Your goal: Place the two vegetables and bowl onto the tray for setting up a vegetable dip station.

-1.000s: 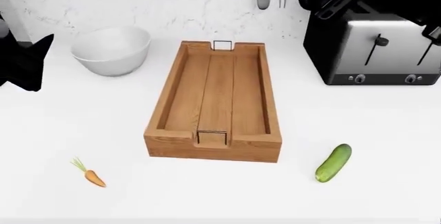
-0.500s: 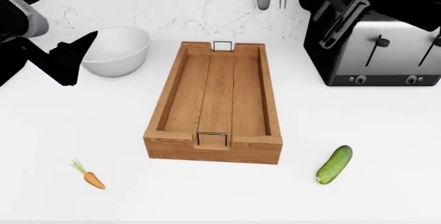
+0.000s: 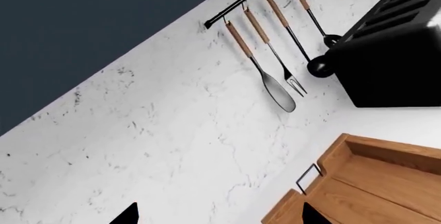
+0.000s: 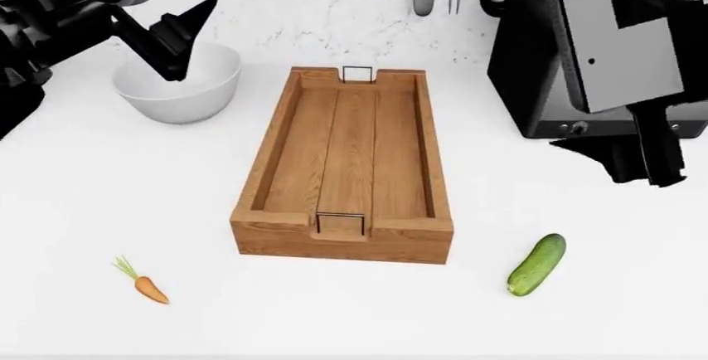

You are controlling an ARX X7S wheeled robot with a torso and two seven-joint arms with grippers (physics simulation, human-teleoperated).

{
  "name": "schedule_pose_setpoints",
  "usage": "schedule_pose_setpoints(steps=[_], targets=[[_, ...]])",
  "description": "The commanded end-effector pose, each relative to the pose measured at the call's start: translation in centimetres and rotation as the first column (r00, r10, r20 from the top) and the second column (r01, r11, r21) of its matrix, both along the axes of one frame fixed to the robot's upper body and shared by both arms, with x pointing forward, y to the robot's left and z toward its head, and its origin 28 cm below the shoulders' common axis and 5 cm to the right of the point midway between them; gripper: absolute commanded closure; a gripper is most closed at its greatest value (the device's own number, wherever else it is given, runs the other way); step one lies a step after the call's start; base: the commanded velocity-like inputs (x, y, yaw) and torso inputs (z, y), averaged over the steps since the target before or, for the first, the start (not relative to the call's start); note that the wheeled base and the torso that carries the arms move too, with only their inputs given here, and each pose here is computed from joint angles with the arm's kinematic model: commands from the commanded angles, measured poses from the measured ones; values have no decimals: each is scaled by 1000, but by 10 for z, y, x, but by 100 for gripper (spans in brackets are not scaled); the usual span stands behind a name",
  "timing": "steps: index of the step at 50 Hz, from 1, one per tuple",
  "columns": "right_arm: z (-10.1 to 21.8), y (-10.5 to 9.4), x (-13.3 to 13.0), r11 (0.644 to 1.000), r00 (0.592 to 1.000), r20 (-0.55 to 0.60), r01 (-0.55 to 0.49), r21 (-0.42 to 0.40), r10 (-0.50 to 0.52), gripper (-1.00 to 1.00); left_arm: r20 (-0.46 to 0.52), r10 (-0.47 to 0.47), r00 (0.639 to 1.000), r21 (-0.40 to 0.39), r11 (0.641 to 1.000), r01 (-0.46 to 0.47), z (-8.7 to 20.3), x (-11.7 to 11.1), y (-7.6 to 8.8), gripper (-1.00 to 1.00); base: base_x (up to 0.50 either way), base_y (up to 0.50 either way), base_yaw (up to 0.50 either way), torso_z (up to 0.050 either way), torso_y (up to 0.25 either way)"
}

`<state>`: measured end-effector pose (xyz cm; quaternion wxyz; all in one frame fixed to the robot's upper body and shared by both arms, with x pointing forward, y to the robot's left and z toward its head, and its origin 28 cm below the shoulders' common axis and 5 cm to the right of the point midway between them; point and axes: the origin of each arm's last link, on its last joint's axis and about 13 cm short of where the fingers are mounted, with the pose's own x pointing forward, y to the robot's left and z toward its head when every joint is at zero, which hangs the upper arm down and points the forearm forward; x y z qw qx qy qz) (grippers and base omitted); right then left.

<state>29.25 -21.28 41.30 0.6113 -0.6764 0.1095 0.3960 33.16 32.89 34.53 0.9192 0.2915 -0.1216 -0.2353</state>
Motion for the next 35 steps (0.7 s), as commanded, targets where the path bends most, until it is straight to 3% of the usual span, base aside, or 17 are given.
schedule_pose_setpoints(steps=[1,9,18,35], targets=[[-1,-3,10,957,964,-227,76,-279,-142,-100,6,-6,1000,2,1000,6,-7,13,-3,-100,0,0,0,0,0],[-29,6,-1,973,941,-335,-28,-228,-52,-100,-3,6,1000,2,1000,-6,-10,12,0,-100,0,0,0,0,0],[-46,9,3,985,941,-338,-46,-168,-13,-100,-3,14,1000,4,1000,-14,-7,6,0,-100,0,0,0,0,0],[-75,9,-14,992,924,-381,-54,-113,7,-100,4,26,1000,1,1000,-26,-11,0,3,-100,0,0,0,0,0]])
